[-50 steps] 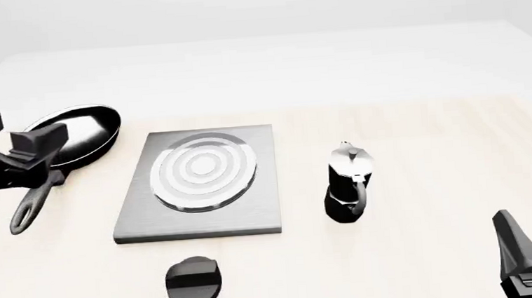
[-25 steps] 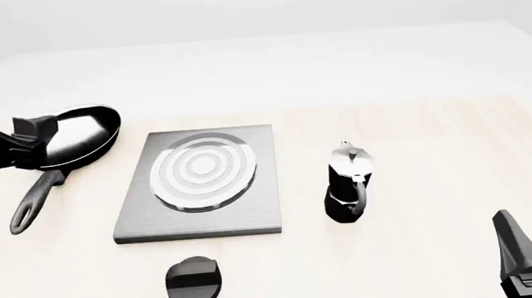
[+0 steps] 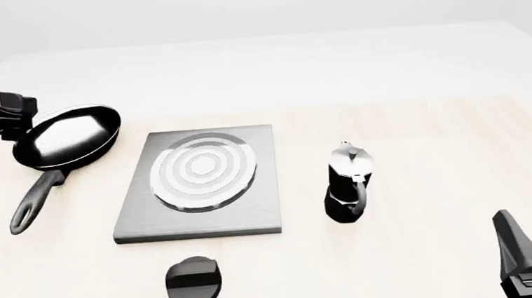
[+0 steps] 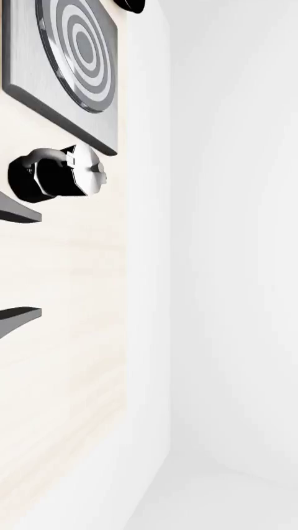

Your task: Turn on the stove and put the frying pan on it.

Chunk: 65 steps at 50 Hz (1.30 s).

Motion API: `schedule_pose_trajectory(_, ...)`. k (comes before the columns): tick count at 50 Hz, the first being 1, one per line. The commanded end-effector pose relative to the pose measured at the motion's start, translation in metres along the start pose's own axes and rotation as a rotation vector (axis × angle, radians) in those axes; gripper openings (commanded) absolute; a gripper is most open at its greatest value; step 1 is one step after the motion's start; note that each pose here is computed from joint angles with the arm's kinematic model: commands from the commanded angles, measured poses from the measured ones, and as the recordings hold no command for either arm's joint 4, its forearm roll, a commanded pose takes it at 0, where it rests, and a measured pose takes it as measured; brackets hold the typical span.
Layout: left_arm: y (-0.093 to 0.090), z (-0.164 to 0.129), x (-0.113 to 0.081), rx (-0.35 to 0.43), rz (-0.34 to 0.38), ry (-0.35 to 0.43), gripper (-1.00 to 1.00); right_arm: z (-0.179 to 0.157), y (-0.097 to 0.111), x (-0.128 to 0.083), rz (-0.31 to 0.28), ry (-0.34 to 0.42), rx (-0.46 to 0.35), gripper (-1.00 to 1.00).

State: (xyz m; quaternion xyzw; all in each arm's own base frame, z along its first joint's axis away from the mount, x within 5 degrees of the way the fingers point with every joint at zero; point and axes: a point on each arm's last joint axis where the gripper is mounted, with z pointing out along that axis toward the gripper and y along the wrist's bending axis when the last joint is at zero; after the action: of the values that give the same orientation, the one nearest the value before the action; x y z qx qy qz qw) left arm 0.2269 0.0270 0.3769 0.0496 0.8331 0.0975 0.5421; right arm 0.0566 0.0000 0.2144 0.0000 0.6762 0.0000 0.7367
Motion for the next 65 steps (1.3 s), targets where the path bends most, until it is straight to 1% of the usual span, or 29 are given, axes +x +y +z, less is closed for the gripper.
schedule_pose_trajectory(1,0.016,0.023,0.004,-0.047,-0.035,0.065,1.00,0.000,0.000,0.000,0.000,0.000,0.000,1.00)
schedule_pose_trajectory(12,0.028,0.044,0.009,-0.075,-0.031,0.103,1.00,0.000,0.000,0.000,0.000,0.000,0.000,1.00)
schedule_pose_trajectory(14,0.031,0.047,0.005,-0.080,-0.025,0.107,1.00,0.000,0.000,0.000,0.000,0.000,0.000,1.00)
schedule_pose_trajectory(16,0.030,0.052,0.006,-0.073,-0.030,0.118,1.00,0.000,0.000,0.000,0.000,0.000,0.000,1.00)
schedule_pose_trajectory(18,0.032,0.059,0.013,-0.081,-0.027,0.122,1.00,0.000,0.000,0.000,0.000,0.000,0.000,1.00)
schedule_pose_trajectory(19,0.032,0.061,0.013,-0.080,-0.030,0.127,1.00,0.000,0.000,0.000,0.000,0.000,0.000,1.00)
schedule_pose_trajectory(24,0.035,0.073,0.021,-0.084,-0.021,0.145,1.00,0.000,0.000,0.000,0.000,0.000,0.000,1.00)
schedule_pose_trajectory(25,0.036,0.075,0.020,-0.086,-0.016,0.149,1.00,0.000,0.000,0.000,0.000,0.000,0.000,1.00)
schedule_pose_trajectory(29,0.039,0.085,0.026,-0.093,-0.020,0.155,1.00,0.000,0.000,0.000,0.000,0.000,0.000,1.00)
schedule_pose_trajectory(31,0.041,0.090,0.023,-0.091,-0.023,0.166,1.00,0.000,0.000,0.000,0.000,0.000,0.000,1.00)
schedule_pose_trajectory(32,0.041,0.090,0.023,-0.091,-0.023,0.166,1.00,0.000,0.000,0.000,0.000,0.000,0.000,1.00)
schedule_pose_trajectory(33,0.040,0.094,0.030,-0.090,-0.023,0.171,1.00,0.000,0.000,0.000,0.000,0.000,0.000,1.00)
schedule_pose_trajectory(46,0.043,0.113,0.046,-0.095,-0.013,0.199,1.00,0.000,0.000,0.000,0.000,0.000,0.000,1.00)
schedule_pose_trajectory(65,0.045,0.144,0.071,-0.095,-0.022,0.240,1.00,0.000,0.000,0.000,0.000,0.000,0.000,1.00)
